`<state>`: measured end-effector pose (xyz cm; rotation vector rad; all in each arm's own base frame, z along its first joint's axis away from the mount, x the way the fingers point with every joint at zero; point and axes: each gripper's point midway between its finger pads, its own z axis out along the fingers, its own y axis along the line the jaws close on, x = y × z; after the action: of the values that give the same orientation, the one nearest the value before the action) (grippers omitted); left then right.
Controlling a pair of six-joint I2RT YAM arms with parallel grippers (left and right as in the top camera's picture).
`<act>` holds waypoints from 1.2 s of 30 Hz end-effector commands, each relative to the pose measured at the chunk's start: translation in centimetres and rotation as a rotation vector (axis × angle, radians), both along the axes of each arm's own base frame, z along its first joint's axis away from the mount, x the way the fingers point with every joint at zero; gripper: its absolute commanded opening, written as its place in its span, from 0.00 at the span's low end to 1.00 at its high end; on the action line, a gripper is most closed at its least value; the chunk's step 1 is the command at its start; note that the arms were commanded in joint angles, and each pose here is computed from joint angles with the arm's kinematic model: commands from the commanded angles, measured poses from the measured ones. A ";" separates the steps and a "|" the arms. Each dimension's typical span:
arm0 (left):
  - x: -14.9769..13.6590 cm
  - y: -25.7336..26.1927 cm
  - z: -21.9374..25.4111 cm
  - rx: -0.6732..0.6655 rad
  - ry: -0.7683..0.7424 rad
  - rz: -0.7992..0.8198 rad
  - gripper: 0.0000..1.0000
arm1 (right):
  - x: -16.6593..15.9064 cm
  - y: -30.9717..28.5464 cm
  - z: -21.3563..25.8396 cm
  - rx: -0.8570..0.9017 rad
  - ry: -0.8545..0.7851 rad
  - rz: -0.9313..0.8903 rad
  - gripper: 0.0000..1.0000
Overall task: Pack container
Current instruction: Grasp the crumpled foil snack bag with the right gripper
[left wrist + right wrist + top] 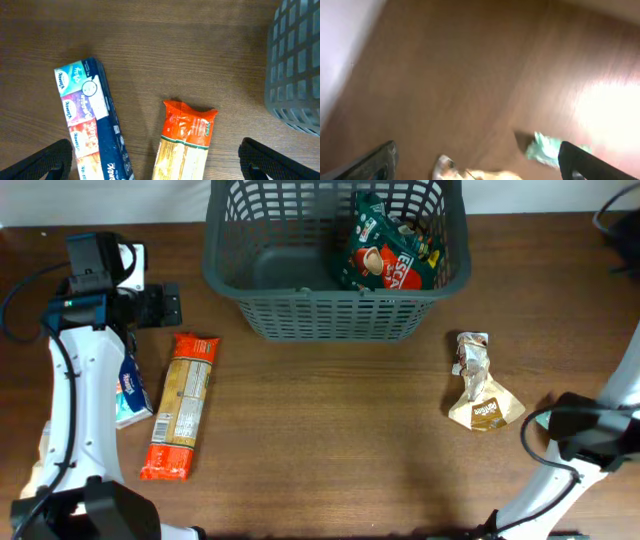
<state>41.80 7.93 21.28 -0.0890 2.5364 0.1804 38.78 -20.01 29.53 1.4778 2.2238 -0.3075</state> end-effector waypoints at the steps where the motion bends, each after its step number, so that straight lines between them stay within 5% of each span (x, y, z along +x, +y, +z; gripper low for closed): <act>1: 0.2 0.0 0.0 0.013 0.002 -0.029 0.99 | -0.4 2.5 -5.8 0.170 0.164 0.094 0.99; 5: 0.2 0.0 0.0 0.037 0.008 -0.065 0.99 | -2.5 7.6 -12.8 0.401 0.398 0.321 0.99; 11: 0.2 0.0 0.0 0.044 0.010 -0.075 0.99 | -4.9 12.6 -17.3 0.516 0.583 0.566 0.99; 17: 0.2 0.0 0.0 0.056 0.014 -0.093 0.99 | -4.7 14.3 -19.1 0.518 0.609 0.706 0.99; 36: 0.2 0.0 0.0 0.058 0.014 -0.096 0.99 | -8.0 17.1 -27.7 0.671 0.617 0.750 0.98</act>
<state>41.81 7.93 21.26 0.0350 2.5427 0.2188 31.77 -3.76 2.76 0.7122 3.3961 0.2297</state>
